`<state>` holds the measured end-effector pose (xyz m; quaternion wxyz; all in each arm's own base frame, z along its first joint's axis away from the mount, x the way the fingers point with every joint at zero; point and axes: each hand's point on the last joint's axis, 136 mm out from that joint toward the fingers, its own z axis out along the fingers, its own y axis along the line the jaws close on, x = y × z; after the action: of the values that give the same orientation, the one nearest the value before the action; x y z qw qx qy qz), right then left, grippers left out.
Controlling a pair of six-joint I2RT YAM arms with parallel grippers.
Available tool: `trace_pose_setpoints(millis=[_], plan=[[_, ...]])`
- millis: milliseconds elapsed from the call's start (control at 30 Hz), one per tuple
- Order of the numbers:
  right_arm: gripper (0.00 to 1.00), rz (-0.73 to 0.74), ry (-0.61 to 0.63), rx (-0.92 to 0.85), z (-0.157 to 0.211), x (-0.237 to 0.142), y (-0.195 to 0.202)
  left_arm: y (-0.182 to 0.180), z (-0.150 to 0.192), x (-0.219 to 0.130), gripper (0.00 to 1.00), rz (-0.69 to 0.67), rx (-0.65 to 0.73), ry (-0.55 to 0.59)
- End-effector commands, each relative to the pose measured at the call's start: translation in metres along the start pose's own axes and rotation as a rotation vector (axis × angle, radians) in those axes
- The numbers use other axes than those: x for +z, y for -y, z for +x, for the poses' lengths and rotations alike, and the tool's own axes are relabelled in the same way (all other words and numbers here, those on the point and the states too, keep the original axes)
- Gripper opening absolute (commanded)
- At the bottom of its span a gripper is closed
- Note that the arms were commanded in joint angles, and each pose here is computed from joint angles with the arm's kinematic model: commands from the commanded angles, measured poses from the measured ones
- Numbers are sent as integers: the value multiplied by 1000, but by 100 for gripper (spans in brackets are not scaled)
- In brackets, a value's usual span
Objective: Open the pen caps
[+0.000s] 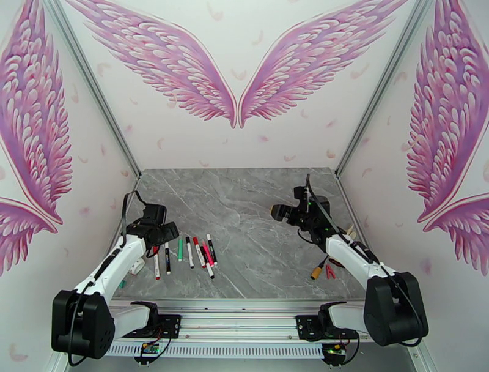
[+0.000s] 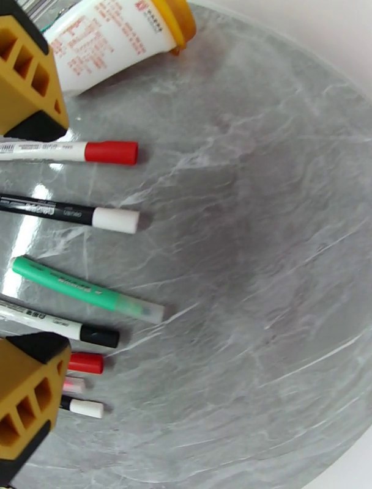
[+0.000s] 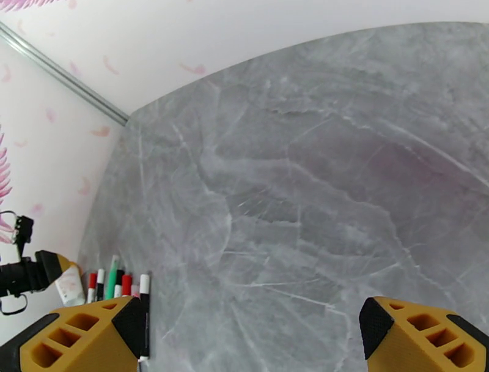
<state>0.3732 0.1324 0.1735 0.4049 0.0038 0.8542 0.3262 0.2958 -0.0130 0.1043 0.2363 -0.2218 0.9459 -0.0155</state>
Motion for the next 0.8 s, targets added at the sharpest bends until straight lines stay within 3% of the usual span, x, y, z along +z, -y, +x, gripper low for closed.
trace_pose_setpoints(millis=[0, 100, 200, 433, 767], plan=[[99, -76, -40, 18, 9, -7, -20, 21, 22, 10, 81, 101, 40, -119], [99, -76, -65, 25, 12, -9, -22, 28, 29, 18, 74, 89, 110, -178], [99, -78, -81, 24, 13, -10, -24, 34, 33, 27, 61, 75, 166, -214], [99, -91, -87, 14, 17, -18, -29, 37, 42, 48, 46, 16, 229, -276], [99, -94, -108, 45, 23, -26, -33, 35, 50, 67, 36, -32, 269, -324]])
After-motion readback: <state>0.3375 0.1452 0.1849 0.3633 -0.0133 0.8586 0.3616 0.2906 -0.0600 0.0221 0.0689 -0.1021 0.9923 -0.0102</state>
